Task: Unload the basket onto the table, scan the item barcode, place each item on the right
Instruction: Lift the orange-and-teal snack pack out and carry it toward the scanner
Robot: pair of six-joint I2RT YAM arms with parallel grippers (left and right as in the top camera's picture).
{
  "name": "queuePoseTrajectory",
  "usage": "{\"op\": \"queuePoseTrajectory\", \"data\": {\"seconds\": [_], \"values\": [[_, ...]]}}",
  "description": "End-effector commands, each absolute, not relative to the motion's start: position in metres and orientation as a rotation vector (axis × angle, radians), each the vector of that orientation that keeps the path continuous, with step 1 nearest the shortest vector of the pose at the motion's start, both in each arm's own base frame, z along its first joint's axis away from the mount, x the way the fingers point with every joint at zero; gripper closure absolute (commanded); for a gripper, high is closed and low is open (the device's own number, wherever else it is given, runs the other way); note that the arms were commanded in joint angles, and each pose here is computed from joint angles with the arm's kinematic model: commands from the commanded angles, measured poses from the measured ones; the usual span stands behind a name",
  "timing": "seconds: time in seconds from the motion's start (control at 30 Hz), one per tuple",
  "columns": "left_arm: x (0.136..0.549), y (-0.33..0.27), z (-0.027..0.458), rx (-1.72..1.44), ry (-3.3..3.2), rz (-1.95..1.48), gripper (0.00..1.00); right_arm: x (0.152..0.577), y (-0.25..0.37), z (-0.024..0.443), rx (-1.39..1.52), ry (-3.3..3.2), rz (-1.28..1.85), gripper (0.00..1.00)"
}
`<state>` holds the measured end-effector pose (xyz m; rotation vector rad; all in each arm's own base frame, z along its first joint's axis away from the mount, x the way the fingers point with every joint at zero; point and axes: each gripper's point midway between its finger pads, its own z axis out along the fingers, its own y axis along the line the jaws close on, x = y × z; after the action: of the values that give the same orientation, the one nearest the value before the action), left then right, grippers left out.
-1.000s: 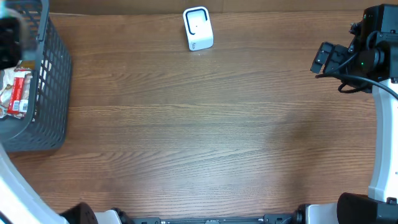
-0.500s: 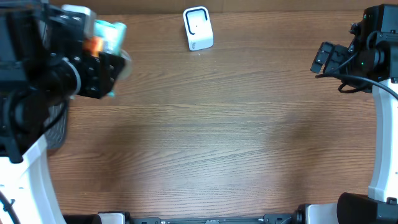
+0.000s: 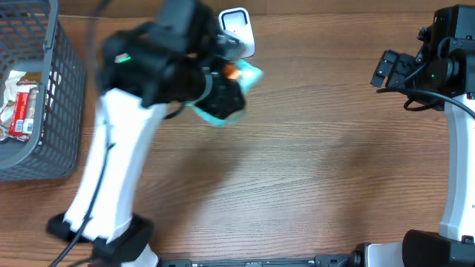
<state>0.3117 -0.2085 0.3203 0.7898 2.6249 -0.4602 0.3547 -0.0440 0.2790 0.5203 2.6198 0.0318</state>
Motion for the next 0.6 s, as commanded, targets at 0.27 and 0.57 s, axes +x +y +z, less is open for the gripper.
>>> {"op": "queuePoseTrajectory", "data": {"seconds": [0.27,0.57], "values": [[0.3,-0.33,0.228,1.602,2.375,-0.738,0.48,0.357,-0.046,0.286,0.525,2.593,0.021,0.0],[0.262,-0.354,0.22,2.07,1.815,-1.064,0.47,0.357,-0.046,0.286,0.525,2.593,0.021,0.0]]}}
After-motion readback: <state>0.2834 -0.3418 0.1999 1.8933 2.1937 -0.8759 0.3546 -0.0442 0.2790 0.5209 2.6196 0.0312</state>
